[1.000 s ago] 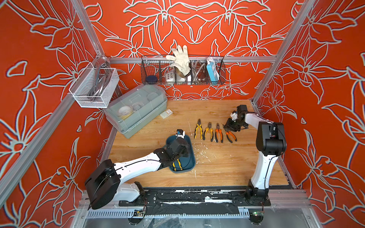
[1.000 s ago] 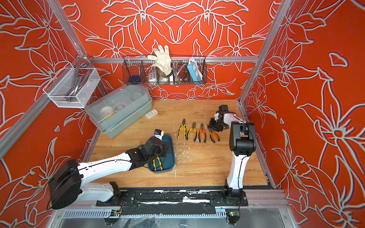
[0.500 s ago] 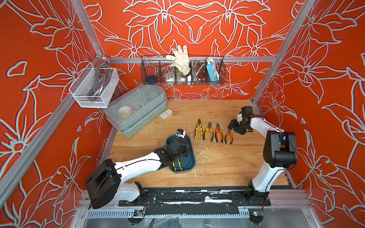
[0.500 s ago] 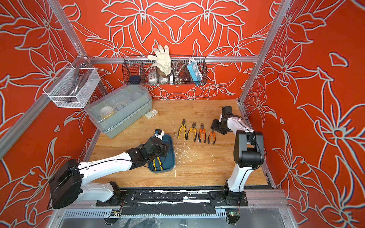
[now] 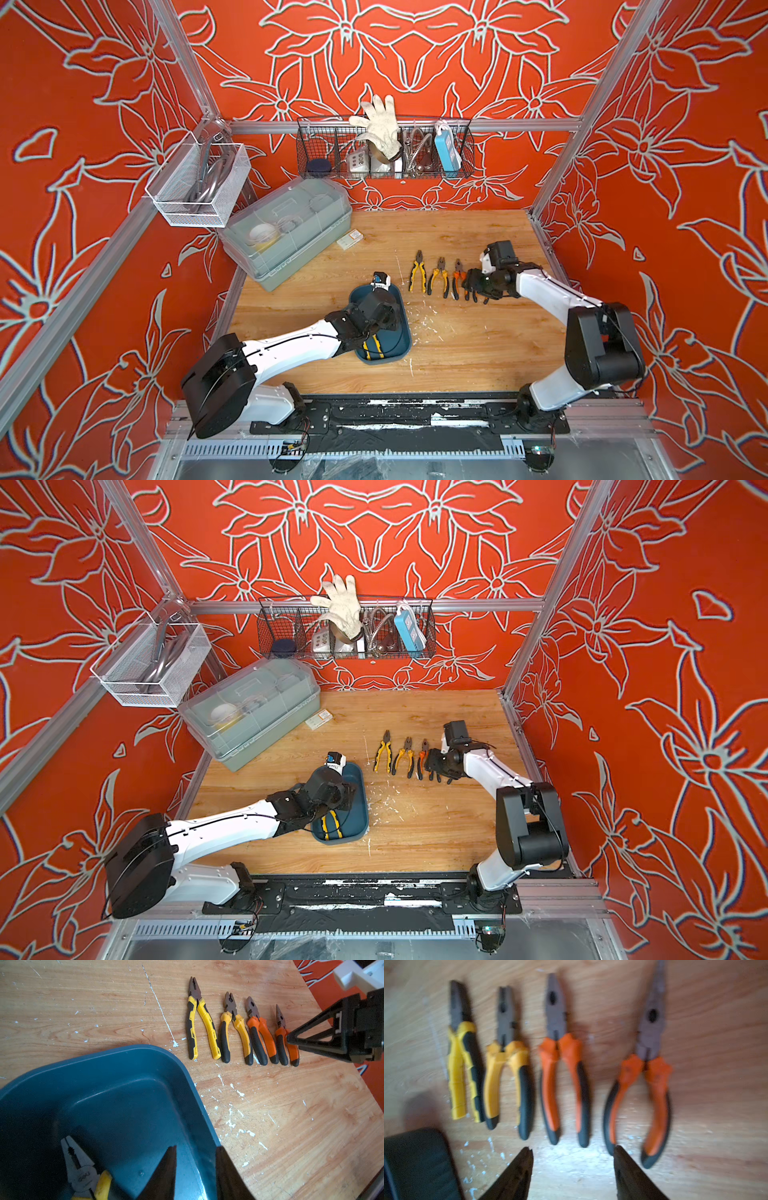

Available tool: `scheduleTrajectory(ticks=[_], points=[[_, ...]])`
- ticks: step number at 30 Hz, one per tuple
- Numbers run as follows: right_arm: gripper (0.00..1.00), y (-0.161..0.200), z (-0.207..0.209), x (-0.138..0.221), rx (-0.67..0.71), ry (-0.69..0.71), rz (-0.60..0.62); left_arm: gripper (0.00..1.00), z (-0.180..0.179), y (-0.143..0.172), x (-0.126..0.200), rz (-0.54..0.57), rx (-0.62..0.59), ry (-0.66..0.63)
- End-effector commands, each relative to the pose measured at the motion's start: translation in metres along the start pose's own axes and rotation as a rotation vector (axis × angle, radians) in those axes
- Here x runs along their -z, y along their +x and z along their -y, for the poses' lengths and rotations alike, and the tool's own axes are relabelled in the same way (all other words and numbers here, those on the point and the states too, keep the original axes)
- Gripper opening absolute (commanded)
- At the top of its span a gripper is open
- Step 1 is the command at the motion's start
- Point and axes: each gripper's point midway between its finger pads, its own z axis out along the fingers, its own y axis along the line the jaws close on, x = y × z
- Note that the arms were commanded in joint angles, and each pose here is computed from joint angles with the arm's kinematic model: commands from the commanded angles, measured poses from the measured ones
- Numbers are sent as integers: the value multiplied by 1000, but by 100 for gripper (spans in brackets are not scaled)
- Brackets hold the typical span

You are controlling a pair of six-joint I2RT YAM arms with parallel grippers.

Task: Take the pliers out of the storage box
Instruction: Pick up the pliers from the storage box.

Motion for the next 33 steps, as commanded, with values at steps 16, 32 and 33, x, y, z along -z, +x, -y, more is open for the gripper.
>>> scheduleTrajectory(ticks=[16,32,33], points=[[65,12,-38,-9,119,-93,178,35,-22,-2,13,-75,25,-153],[65,15,-51,-4,111,-165,159,44,-48,67,41,-483,129,-338],[65,14,-52,-4,112,-166,160,44,-51,71,38,-494,140,-340]])
